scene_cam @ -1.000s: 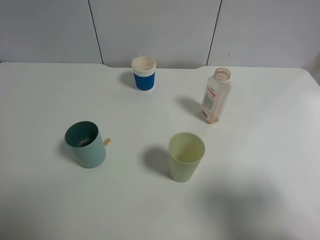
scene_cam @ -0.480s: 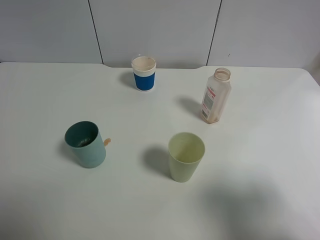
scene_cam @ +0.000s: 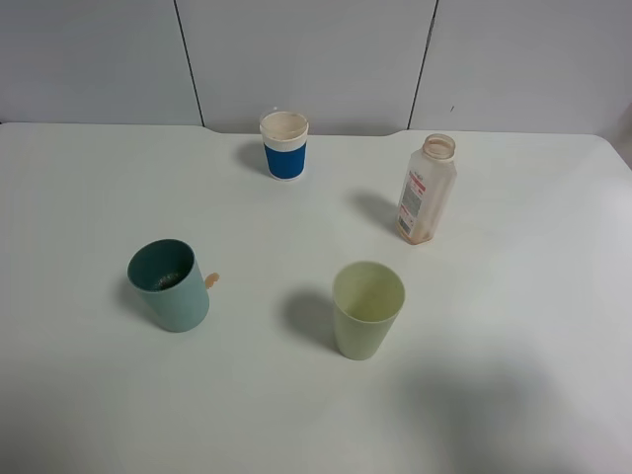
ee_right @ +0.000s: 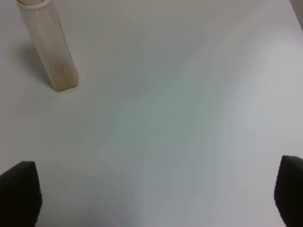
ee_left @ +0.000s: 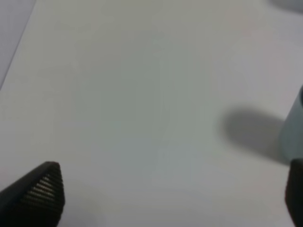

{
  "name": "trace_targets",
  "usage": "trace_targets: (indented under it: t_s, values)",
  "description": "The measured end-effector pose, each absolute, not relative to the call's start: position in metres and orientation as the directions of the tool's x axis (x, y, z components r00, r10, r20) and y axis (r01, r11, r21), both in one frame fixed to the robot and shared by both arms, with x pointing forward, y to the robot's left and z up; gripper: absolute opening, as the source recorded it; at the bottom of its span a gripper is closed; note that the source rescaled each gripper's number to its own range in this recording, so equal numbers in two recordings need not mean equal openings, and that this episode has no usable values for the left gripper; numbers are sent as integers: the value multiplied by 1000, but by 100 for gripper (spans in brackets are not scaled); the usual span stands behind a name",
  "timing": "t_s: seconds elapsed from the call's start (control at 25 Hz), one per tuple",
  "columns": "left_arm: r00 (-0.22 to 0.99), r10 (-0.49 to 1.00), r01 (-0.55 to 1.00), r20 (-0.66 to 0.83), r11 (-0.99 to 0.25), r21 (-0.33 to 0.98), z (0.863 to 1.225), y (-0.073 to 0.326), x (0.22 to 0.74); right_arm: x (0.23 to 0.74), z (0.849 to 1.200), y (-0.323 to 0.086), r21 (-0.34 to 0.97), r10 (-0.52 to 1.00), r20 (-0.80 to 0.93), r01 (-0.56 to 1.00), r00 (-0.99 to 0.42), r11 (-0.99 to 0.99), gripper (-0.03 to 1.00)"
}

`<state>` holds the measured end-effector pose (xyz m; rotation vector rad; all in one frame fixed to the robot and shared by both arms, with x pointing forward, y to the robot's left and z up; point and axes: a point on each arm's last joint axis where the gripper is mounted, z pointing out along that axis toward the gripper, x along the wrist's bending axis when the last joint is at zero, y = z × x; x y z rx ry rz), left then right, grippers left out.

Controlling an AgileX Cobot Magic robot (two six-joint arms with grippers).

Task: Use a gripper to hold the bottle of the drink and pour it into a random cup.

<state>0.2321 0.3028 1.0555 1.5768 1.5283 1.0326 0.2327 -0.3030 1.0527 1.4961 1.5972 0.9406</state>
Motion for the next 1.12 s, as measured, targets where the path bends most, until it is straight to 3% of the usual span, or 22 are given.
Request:
trace_targets:
  t_s: [1.12]
  values:
    - [-14,997,439,72,-59,896,1056,303,232,233,1053,-303,889,998,-34,455,-46,51,100]
